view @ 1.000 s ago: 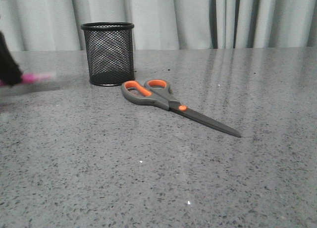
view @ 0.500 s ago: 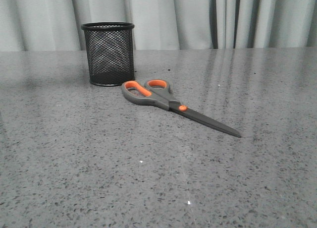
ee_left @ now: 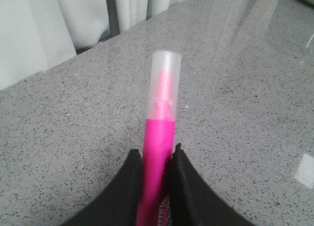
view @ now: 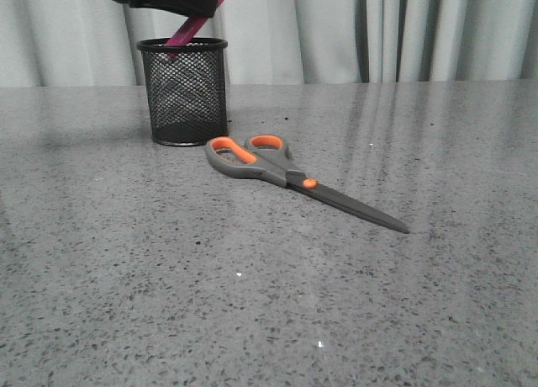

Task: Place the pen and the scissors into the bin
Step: 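Lift the highlighter with the left gripper over the mesh cup, then release the highlighter into the cup and raise the left gripper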

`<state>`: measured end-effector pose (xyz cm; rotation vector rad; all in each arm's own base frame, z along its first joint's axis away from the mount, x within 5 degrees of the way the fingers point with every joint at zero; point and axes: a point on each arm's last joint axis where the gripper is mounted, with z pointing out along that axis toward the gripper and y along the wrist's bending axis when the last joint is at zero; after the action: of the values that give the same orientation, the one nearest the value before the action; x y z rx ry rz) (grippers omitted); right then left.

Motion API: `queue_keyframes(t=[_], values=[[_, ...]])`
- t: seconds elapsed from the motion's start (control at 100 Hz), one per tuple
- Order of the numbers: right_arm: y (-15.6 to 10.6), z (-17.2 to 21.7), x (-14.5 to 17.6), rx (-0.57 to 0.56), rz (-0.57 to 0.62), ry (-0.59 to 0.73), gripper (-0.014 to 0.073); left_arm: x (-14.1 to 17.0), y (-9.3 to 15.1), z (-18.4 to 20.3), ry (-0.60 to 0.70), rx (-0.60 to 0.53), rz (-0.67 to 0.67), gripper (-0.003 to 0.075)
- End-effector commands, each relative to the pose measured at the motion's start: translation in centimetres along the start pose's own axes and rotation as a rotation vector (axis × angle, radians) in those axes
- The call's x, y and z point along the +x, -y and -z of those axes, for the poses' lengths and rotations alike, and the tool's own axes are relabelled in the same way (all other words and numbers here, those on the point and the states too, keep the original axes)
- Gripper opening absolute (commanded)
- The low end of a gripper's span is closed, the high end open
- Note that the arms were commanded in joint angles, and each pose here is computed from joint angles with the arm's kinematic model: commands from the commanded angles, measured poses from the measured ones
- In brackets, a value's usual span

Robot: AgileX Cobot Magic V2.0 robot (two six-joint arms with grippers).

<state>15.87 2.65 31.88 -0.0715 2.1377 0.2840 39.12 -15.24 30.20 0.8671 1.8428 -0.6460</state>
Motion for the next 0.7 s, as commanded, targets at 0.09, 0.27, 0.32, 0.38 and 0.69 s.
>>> queue_keyframes(t=[0.09, 0.27, 0.32, 0.38, 0.69], values=[[-0.2, 0.6, -1.5, 0.004, 0.017, 0.091, 0.0444, -2.7, 1.0, 1.5, 0.094, -0.001, -0.01, 0.0016], [-0.2, 0.6, -1.5, 0.004, 0.017, 0.091, 0.0444, -2.7, 0.8, 1.5, 0.096, -0.008, -0.008, 0.0235], [-0.2, 0.6, -1.5, 0.004, 0.017, 0.091, 0.0444, -2.8, 0.7, 1.6, 0.098, -0.014, -0.007, 0.0279], [-0.2, 0.6, -1.5, 0.004, 0.017, 0.091, 0.0444, -3.0, 0.5, 1.9, 0.105, -0.014, -0.01, 0.0311], [-0.2, 0.6, -1.4, 0.003, 0.017, 0.088, 0.0444, -7.3, 0.3, 7.8, 0.218, 0.034, -0.076, 0.0328]])
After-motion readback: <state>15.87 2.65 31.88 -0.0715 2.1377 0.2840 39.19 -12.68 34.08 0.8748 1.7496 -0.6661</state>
